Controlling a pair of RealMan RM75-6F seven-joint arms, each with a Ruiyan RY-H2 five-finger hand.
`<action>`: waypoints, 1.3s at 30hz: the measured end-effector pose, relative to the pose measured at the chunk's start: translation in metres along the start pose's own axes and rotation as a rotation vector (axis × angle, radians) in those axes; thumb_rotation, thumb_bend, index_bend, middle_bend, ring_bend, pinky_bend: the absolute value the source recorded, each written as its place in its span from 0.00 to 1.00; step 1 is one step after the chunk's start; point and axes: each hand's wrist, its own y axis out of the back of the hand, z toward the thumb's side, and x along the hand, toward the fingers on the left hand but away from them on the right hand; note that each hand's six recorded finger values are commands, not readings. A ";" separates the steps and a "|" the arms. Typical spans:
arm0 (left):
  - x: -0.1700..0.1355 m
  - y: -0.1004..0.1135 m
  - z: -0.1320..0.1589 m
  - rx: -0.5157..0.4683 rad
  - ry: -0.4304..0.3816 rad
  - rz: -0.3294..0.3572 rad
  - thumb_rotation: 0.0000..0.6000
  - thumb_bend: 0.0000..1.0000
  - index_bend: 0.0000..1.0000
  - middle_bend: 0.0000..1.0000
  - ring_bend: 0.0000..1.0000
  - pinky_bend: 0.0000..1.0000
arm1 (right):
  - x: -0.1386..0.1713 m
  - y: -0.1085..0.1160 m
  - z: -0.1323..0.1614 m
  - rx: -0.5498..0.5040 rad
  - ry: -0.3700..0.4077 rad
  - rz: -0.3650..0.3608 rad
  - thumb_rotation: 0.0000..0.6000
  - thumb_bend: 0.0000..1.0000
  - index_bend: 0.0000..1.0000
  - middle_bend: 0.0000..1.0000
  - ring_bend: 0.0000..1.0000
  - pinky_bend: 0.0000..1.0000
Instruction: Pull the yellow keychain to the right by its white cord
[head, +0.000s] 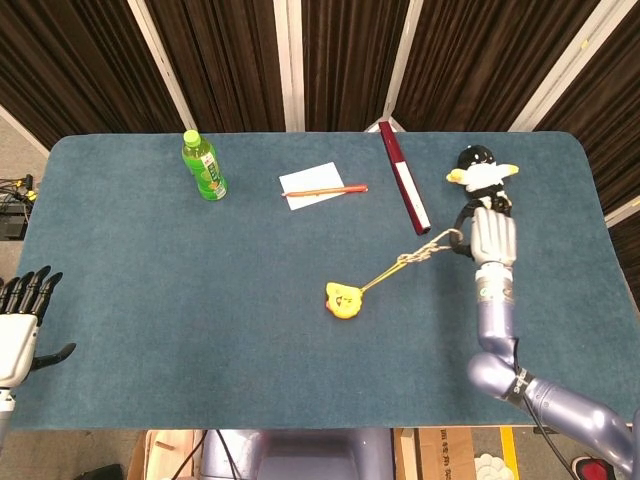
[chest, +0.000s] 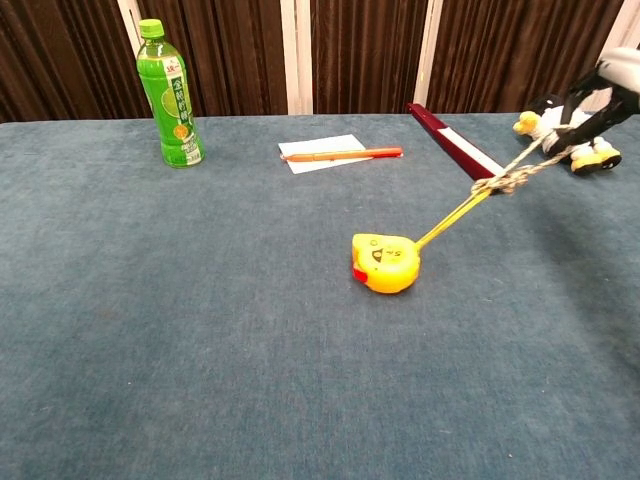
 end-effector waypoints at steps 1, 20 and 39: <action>0.000 0.000 0.000 0.000 0.000 0.000 1.00 0.00 0.00 0.00 0.00 0.00 | -0.001 0.002 -0.002 0.000 -0.007 -0.003 1.00 0.52 0.66 0.32 0.05 0.04; 0.000 0.000 0.001 0.003 0.001 0.000 1.00 0.00 0.00 0.00 0.00 0.00 | -0.030 0.051 -0.047 0.013 -0.141 -0.137 1.00 0.52 0.66 0.32 0.05 0.04; -0.001 0.000 0.005 0.010 -0.015 0.005 1.00 0.00 0.00 0.00 0.00 0.00 | -0.030 0.058 -0.081 0.049 -0.201 -0.138 1.00 0.47 0.01 0.04 0.00 0.00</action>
